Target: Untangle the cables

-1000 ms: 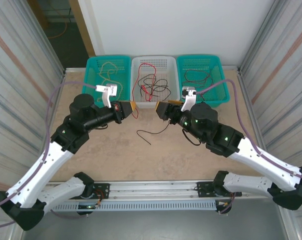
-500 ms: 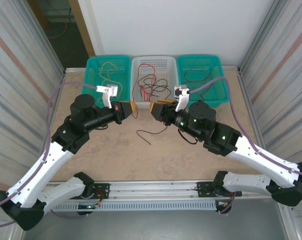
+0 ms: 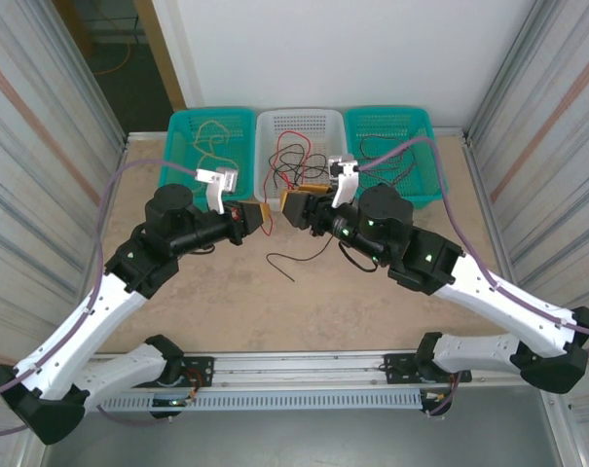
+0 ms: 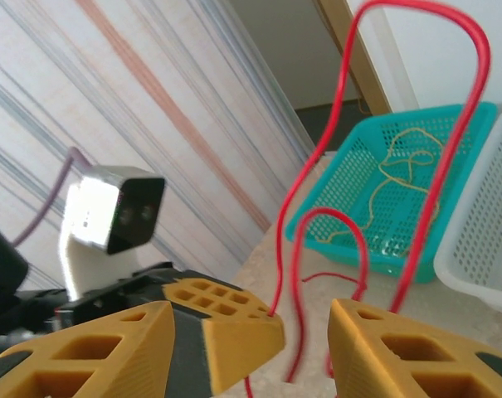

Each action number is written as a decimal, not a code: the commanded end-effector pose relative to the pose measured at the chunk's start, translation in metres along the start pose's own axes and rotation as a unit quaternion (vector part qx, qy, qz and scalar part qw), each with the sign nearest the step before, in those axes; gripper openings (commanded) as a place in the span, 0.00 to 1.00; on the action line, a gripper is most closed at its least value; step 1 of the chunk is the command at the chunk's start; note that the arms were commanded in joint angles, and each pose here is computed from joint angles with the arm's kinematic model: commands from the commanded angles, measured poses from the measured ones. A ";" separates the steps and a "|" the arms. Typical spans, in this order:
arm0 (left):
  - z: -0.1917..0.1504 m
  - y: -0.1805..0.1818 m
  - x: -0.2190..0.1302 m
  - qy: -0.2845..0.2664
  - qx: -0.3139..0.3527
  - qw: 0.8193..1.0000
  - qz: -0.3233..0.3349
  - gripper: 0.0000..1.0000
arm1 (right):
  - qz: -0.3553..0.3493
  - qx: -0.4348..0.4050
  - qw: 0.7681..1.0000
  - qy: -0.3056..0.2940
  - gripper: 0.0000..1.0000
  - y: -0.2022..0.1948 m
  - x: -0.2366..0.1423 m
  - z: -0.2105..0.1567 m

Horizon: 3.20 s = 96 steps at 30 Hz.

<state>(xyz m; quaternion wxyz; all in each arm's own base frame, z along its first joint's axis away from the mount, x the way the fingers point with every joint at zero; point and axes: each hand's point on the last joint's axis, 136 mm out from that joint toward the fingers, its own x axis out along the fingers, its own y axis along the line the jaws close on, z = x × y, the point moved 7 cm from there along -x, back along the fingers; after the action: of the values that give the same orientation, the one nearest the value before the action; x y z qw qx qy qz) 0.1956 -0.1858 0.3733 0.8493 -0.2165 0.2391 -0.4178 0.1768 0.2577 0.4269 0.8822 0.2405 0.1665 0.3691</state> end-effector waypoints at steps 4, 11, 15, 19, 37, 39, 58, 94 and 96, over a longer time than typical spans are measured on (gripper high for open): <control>0.008 -0.010 -0.007 -0.011 0.023 1.000 -0.010 0.00 | -0.017 -0.007 1.000 0.007 0.68 -0.007 0.006 0.003; 0.008 -0.010 -0.006 -0.009 0.024 1.000 -0.010 0.00 | -0.015 -0.002 1.000 0.020 0.35 -0.010 0.011 0.002; 0.008 -0.010 -0.006 -0.011 0.026 1.000 -0.009 0.00 | -0.014 -0.004 1.000 0.022 0.27 -0.010 0.012 0.003; 0.010 -0.011 -0.006 -0.013 0.028 0.999 -0.011 0.00 | -0.015 -0.005 1.000 0.026 0.23 -0.010 0.014 0.002; 0.080 0.052 -0.014 -0.099 -0.074 0.972 0.198 0.00 | -0.068 -0.139 0.977 0.146 0.00 -0.021 0.017 -0.107; 0.095 0.057 -0.022 -0.126 -0.093 0.970 0.186 0.00 | -0.104 -0.139 0.968 0.180 0.00 -0.043 0.016 -0.138; 0.160 0.033 -0.106 -0.281 -0.059 0.928 0.239 0.00 | -0.365 -0.024 0.907 0.210 0.00 -0.209 -0.041 -0.198; 0.173 0.001 0.240 -0.255 -0.007 0.949 -0.186 0.00 | -0.437 0.078 0.888 -0.122 0.68 -0.147 -0.197 0.004; 0.174 0.009 0.258 -0.268 0.001 0.944 -0.190 0.00 | -0.438 0.073 0.888 -0.122 0.68 -0.147 -0.203 0.004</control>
<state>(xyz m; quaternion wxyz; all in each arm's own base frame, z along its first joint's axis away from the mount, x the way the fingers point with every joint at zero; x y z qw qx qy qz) 0.4361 -0.3576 0.4284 0.8042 -0.3530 0.0264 -0.4775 0.1318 0.0273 0.3756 0.9477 0.2555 0.1732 -0.0814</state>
